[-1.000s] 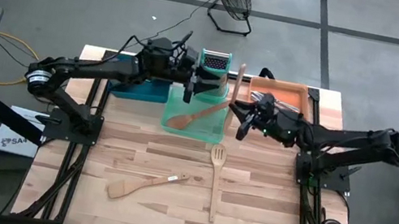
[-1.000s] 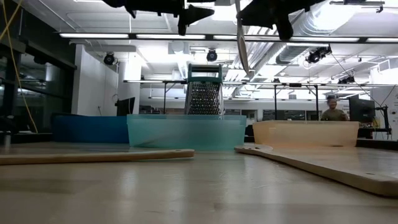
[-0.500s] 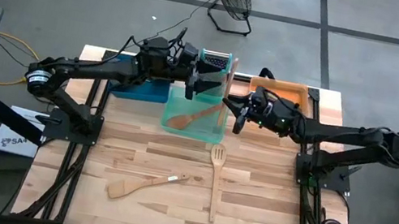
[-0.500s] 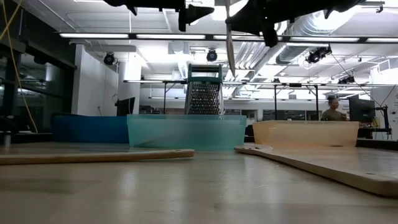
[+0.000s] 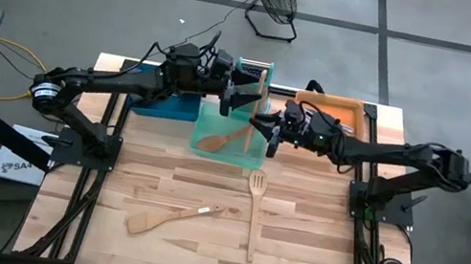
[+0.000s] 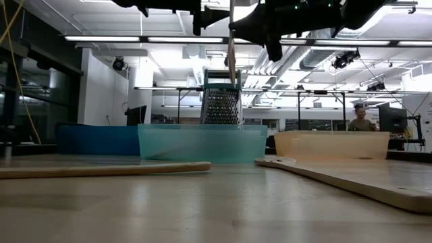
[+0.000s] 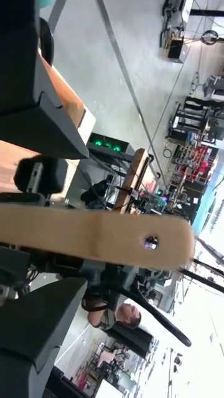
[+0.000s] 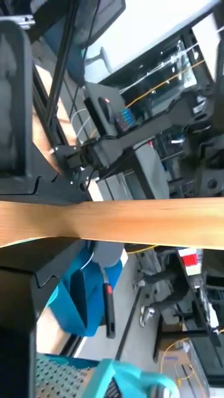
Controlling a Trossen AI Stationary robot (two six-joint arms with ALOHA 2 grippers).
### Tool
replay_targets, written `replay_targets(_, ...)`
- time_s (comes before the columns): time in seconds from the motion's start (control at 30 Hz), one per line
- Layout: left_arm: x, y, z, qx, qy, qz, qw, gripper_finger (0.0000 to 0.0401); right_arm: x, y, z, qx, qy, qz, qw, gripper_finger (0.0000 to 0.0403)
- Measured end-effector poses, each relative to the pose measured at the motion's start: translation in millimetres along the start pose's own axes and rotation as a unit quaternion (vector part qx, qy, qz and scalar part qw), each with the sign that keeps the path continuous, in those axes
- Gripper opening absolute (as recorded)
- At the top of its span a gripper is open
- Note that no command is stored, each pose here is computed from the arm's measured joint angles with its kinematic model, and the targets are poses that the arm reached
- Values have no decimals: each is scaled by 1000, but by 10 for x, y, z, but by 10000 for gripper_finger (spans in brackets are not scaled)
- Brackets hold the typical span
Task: Pick & Place Kitchen Items
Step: Put the wooden spoon into the green bin
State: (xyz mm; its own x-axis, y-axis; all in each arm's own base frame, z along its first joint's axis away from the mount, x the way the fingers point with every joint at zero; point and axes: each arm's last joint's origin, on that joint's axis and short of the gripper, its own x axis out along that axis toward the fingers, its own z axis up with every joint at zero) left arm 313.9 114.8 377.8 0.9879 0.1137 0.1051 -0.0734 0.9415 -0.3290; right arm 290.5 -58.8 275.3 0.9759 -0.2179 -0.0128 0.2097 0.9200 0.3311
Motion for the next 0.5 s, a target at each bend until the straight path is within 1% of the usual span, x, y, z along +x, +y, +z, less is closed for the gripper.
replay_targets(0.07,0,2,-4,-1,2,1,1000,319,13,-13,-17,1,4,1,1000,63)
replay_targets(0.13,0,4,-10,-1,5,2,1000,309,27,-25,-23,1,6,13,1000,63)
replay_targets(0.5,-1,4,-37,-8,22,-8,1000,235,39,-107,-9,4,12,31,999,63)
